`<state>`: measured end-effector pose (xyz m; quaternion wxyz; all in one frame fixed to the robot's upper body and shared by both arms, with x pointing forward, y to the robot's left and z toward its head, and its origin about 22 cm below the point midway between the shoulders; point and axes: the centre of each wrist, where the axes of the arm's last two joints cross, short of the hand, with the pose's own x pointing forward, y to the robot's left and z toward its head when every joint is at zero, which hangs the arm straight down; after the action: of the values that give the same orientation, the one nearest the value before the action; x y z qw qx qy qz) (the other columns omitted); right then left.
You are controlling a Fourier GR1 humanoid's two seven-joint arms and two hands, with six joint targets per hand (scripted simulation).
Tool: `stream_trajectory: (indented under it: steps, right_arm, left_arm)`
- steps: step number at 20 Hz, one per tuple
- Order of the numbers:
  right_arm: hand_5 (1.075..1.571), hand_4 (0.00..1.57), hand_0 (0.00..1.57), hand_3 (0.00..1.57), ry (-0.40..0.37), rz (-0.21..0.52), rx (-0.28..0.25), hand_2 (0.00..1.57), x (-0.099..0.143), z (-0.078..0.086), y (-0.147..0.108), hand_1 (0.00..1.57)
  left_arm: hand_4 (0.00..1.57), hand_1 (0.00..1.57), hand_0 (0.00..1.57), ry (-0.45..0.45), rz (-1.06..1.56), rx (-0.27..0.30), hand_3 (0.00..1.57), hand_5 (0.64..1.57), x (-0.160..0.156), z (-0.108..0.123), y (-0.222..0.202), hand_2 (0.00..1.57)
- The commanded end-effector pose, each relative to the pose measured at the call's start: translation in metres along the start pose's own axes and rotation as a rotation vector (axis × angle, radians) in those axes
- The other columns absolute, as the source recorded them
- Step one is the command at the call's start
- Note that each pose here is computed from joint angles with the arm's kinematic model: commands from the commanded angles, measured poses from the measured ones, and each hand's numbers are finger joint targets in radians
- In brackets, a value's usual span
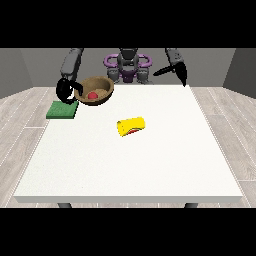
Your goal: Pick the cup and pour the ball into the bowl, then pick the bowl and place it on the pad
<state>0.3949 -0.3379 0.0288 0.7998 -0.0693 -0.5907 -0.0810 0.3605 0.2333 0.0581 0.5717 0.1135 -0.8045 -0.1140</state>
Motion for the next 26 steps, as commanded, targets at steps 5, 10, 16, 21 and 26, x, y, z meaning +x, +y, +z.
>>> stream_trajectory:
  steps: [5,10,16,21,26]
  right_arm:
    - [1.559,1.06,1.57,1.57,-0.022,0.004,0.049,1.57,-0.006,0.014,-0.052,1.57]
    - [1.563,1.07,1.57,1.57,-0.101,-0.076,0.054,1.57,0.029,0.014,-0.083,1.57]
    - [1.563,1.03,1.57,1.44,-0.232,-0.141,-0.055,1.57,0.046,0.033,-0.153,1.57]
    - [1.566,1.03,1.57,0.0,-0.297,-0.078,-0.085,1.57,0.043,0.049,-0.186,1.57]
    - [1.569,1.04,1.57,0.0,-0.368,-0.064,-0.085,1.57,0.053,0.045,-0.183,1.57]
  left_arm:
    - [0.0,0.0,0.0,0.029,-0.014,0.08,0.0,1.566,-0.038,0.029,0.004,0.0]
    - [0.0,0.0,0.0,-0.09,-0.039,0.096,0.0,1.565,-0.016,0.004,-0.013,0.0]
    - [0.0,0.0,0.0,-0.284,-0.039,0.046,0.0,1.564,0.051,-0.011,-0.042,0.0]
    - [0.0,0.0,0.0,-0.325,-0.054,0.076,0.0,1.563,0.07,-0.009,-0.019,0.0]
    - [0.0,0.0,0.0,-0.372,-0.048,0.106,0.0,1.564,0.092,-0.007,-0.024,0.0]
